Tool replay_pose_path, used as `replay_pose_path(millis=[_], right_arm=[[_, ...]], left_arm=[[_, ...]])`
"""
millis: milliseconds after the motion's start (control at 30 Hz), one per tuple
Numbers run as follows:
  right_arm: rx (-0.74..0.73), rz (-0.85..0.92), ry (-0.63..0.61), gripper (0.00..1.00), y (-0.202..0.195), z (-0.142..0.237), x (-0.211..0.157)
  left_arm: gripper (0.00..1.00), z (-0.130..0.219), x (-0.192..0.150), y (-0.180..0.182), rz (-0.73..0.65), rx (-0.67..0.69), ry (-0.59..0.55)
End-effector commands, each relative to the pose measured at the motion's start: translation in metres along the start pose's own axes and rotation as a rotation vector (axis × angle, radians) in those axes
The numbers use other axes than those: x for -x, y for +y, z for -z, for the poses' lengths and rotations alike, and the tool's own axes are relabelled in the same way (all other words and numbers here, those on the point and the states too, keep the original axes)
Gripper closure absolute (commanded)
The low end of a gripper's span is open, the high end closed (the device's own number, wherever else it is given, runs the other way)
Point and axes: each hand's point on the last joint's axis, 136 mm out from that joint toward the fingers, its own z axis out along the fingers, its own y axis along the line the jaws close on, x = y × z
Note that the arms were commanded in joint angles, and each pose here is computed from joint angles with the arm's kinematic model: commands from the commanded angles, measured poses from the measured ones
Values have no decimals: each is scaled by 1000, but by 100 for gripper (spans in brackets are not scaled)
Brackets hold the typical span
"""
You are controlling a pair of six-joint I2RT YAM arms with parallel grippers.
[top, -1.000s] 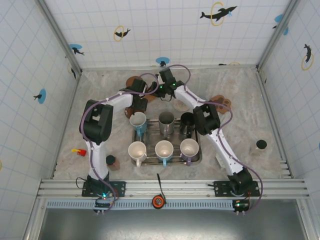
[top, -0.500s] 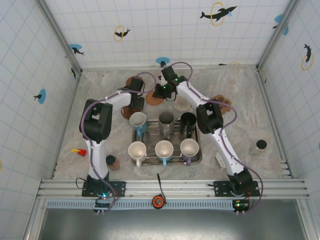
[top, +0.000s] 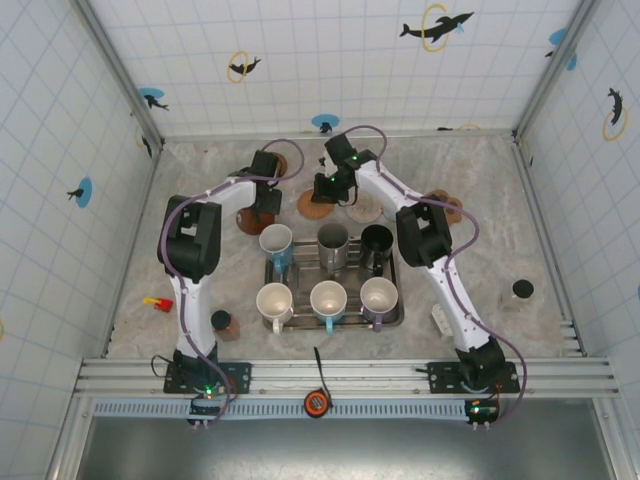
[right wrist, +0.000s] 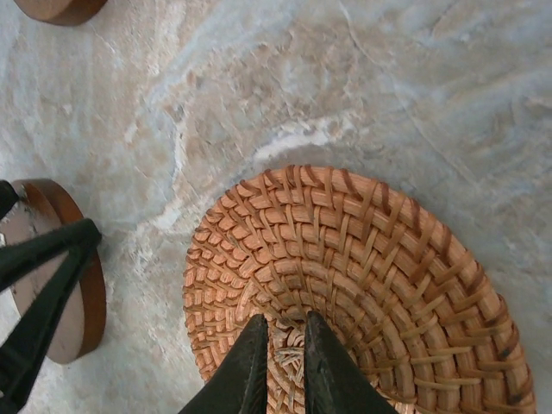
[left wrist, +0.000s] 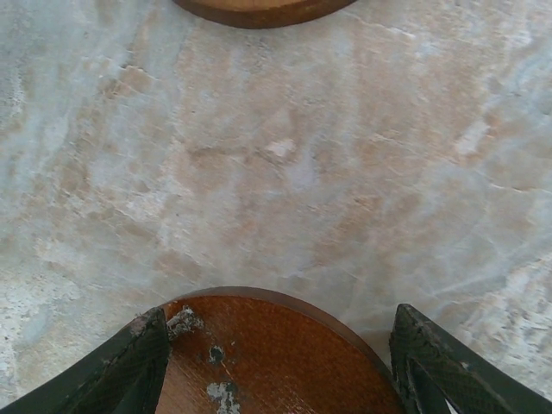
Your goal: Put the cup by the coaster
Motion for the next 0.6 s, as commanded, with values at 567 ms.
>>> replay_pose_path(millis=[567], right_arm=[[-43, 18, 42, 84, 7, 28, -17]], left_arm=[[32, -14, -7, 40, 21, 66, 78]])
